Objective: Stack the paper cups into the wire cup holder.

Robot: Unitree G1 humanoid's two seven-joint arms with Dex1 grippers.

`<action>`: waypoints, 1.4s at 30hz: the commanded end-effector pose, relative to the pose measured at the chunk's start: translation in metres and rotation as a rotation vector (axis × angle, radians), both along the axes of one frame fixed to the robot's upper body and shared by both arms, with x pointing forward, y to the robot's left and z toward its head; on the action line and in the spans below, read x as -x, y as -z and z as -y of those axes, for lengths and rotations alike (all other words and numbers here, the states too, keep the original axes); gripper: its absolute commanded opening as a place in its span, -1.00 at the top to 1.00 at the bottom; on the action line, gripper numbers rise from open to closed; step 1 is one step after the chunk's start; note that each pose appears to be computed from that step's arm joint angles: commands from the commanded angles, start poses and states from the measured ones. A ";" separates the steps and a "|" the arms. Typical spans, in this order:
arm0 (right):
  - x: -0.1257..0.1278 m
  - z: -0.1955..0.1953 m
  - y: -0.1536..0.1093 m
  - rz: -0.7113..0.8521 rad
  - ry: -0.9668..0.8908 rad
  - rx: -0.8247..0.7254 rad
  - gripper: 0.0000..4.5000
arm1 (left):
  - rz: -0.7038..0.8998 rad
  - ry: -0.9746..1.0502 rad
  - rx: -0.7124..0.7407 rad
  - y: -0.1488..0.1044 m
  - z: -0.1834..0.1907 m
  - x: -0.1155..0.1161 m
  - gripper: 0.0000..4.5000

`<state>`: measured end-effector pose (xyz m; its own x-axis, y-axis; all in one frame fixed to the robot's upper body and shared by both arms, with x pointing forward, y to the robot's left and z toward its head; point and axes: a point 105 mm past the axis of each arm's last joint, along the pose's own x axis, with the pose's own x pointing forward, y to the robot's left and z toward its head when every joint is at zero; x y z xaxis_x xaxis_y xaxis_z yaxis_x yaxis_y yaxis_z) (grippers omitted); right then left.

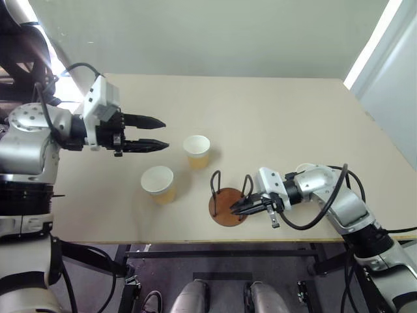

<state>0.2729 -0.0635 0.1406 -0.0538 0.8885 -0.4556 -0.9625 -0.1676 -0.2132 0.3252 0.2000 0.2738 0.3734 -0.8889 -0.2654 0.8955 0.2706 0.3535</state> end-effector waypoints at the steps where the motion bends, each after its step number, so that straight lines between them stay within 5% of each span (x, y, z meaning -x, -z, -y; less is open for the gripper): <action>1: -0.001 0.001 0.001 0.014 -0.027 0.036 0.98 | 0.061 0.001 -0.003 -0.015 -0.001 0.006 -0.26; 18: -0.015 0.000 -0.002 0.062 -0.023 0.067 0.98 | 0.064 -0.003 -0.001 -0.015 -0.001 0.006 -0.26; 28: -0.014 0.003 -0.003 0.031 -0.015 0.077 -0.40 | 0.069 -0.002 -0.002 -0.016 -0.001 0.006 -0.26; 42: -0.002 0.051 -0.057 0.106 0.109 0.157 -0.40 | 0.078 0.027 -0.035 -0.023 -0.008 0.013 -0.26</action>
<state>0.2836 -0.1126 0.1709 0.0710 0.7859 -0.6143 -0.9692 -0.0913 -0.2288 0.3198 0.2028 0.2771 0.3628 -0.8860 -0.2887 0.8958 0.2463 0.3699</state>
